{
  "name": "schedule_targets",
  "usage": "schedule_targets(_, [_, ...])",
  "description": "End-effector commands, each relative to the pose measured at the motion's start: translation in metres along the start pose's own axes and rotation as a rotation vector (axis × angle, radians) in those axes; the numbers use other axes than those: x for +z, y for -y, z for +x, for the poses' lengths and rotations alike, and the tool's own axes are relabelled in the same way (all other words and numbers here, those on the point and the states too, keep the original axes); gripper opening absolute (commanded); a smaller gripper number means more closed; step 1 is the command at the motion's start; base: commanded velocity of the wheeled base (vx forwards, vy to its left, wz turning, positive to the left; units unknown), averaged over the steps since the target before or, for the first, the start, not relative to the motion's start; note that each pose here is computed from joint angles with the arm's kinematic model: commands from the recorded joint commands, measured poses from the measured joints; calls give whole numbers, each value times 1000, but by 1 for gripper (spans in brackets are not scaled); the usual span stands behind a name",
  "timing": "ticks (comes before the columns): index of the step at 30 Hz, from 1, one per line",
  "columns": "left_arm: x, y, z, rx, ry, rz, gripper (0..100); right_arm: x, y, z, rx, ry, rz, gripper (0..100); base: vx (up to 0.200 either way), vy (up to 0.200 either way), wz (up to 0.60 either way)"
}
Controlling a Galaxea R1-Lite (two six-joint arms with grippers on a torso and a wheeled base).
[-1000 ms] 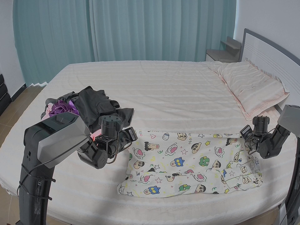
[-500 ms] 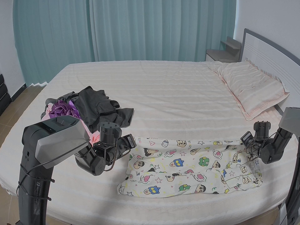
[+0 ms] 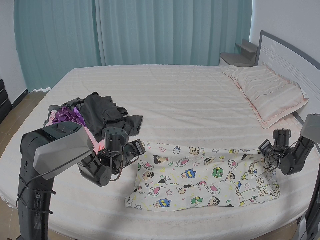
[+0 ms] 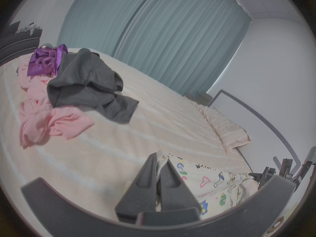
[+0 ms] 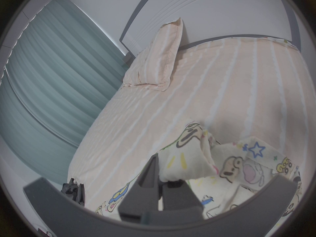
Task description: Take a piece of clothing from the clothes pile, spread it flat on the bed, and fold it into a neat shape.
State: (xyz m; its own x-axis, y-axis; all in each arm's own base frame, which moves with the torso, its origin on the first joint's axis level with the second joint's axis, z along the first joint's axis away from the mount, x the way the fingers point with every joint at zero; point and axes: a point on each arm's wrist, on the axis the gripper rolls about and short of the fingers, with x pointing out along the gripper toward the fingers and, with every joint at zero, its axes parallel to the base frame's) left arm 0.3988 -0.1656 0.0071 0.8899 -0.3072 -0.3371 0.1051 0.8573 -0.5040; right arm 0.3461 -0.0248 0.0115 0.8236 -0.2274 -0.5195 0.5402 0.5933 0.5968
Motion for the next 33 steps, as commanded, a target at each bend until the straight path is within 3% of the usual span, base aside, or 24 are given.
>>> schedule_targets(1, [14, 10, 8, -35, 53, -6, 0, 8, -11, 7, 39, 29, 10, 0, 0, 0, 0])
schedule_targets(17, [15, 12, 18, -6, 85, -1, 0, 21, -15, -3, 45, 51, 21, 0, 0, 0, 0])
schedule_targets(33, [-26, 0, -16, 35, -22, 24, 0, -3, 16, -27, -56, -44, -21, 0, 0, 0, 0])
